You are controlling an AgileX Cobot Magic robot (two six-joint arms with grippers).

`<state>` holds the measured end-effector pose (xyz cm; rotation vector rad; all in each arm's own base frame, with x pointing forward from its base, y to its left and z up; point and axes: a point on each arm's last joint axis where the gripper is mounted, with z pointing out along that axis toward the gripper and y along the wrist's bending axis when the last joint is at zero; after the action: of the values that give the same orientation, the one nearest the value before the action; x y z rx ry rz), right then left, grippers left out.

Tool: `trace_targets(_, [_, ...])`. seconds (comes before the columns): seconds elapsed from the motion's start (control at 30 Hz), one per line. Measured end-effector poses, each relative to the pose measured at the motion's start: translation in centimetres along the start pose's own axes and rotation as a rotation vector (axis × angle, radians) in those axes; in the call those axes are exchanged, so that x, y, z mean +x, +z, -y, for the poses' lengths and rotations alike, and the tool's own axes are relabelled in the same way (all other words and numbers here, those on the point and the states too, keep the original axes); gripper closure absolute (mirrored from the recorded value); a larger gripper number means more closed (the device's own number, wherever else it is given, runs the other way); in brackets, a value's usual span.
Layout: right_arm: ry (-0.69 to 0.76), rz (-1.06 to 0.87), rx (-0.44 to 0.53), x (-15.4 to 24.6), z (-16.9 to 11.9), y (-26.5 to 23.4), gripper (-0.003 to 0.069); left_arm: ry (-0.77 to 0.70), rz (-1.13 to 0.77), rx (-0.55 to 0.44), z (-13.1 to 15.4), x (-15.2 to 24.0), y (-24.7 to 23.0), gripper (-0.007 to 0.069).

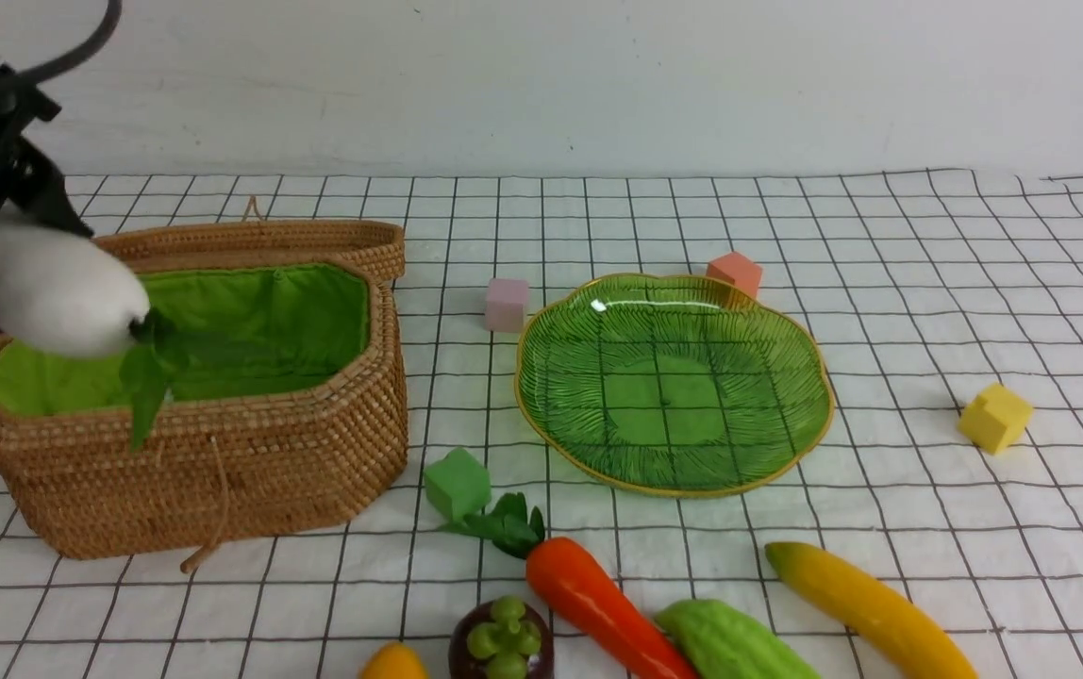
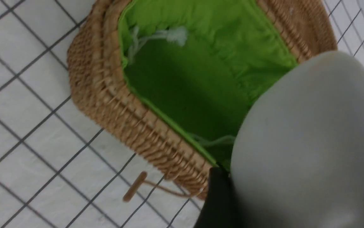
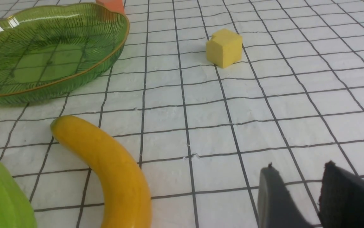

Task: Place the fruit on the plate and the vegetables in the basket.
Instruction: Take a daikon with your left arm and place it on the basket on the left.

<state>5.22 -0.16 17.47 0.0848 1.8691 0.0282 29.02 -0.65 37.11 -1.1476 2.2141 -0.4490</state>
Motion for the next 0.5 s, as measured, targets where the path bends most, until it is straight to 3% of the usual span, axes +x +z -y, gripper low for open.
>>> trace_targets(0.3, [0.0,0.0,0.0,0.0,0.0,0.0,0.0421,-0.128,-0.098,-0.127,1.7,-1.0,9.3,0.0113])
trace_targets(0.5, [0.0,0.0,0.0,0.0,0.0,0.0,0.0421,-0.098,-0.165,-0.111,2.2,-0.7,11.0,0.0081])
